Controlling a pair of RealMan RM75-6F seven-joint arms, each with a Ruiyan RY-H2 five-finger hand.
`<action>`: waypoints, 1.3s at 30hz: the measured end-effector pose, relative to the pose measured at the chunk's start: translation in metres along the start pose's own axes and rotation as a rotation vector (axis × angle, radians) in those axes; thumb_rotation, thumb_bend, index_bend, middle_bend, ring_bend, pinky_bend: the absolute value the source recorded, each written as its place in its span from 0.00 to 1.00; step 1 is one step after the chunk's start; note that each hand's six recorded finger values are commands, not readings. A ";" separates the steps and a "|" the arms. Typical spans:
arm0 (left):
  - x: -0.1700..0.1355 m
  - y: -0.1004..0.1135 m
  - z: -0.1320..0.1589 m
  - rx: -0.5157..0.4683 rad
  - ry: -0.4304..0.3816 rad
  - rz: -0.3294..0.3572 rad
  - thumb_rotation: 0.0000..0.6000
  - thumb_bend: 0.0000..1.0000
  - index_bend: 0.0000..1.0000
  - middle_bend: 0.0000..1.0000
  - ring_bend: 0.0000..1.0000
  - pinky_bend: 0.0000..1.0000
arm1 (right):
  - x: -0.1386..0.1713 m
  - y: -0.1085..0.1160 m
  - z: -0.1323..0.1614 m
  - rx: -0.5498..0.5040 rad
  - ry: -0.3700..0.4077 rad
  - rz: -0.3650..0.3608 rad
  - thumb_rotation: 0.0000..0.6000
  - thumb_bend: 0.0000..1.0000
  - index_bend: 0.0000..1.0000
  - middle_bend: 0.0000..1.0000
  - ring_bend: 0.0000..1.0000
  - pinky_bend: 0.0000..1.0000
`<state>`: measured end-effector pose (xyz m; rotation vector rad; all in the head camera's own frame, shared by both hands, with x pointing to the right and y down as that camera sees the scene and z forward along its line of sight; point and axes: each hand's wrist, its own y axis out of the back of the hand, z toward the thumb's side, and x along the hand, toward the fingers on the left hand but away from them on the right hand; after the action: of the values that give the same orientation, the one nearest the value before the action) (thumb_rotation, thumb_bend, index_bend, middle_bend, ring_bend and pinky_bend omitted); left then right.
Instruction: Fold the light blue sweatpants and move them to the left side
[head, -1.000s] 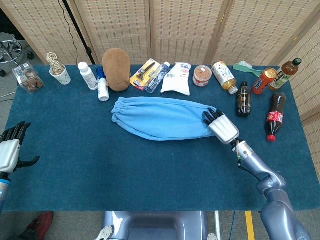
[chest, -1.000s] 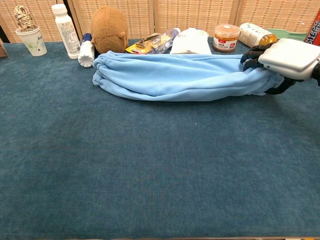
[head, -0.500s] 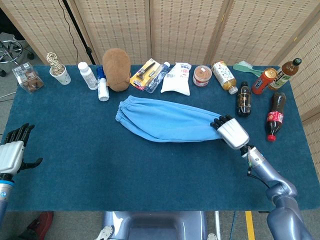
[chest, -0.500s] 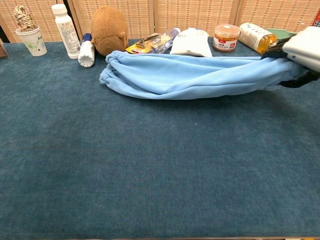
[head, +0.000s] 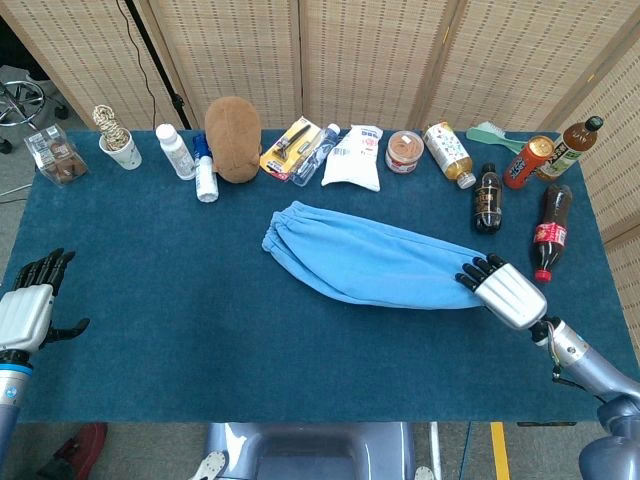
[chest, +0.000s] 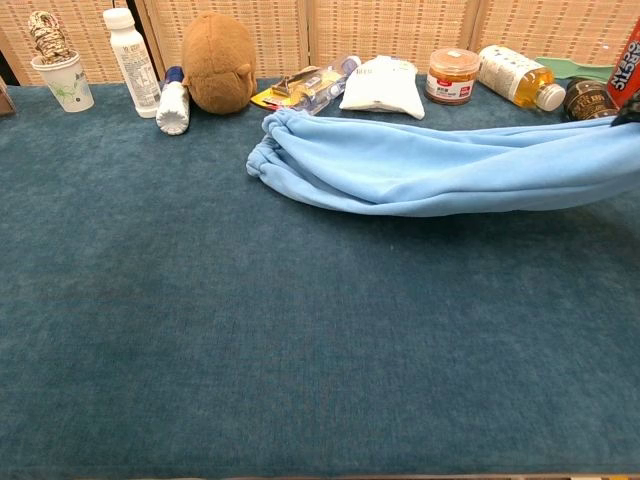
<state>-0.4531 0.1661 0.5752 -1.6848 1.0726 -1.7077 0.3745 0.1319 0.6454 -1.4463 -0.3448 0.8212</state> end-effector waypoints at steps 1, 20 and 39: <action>0.000 0.000 0.000 0.001 0.000 0.000 1.00 0.21 0.00 0.00 0.00 0.00 | 0.005 0.004 0.001 0.007 0.020 -0.010 1.00 0.85 0.64 0.44 0.40 0.46; 0.005 0.000 -0.002 -0.012 -0.004 -0.020 1.00 0.21 0.00 0.00 0.00 0.00 | -0.109 0.041 0.014 -0.026 0.126 -0.180 1.00 0.86 0.64 0.44 0.40 0.46; 0.013 0.003 -0.016 -0.046 0.018 -0.044 1.00 0.21 0.00 0.00 0.00 0.00 | -0.242 0.031 0.055 -0.147 -0.048 -0.087 1.00 0.87 0.64 0.44 0.40 0.46</action>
<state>-0.4706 0.1571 0.5813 -1.7367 1.0980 -1.7412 0.1624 0.0068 0.6869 -1.5387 -0.5098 0.7738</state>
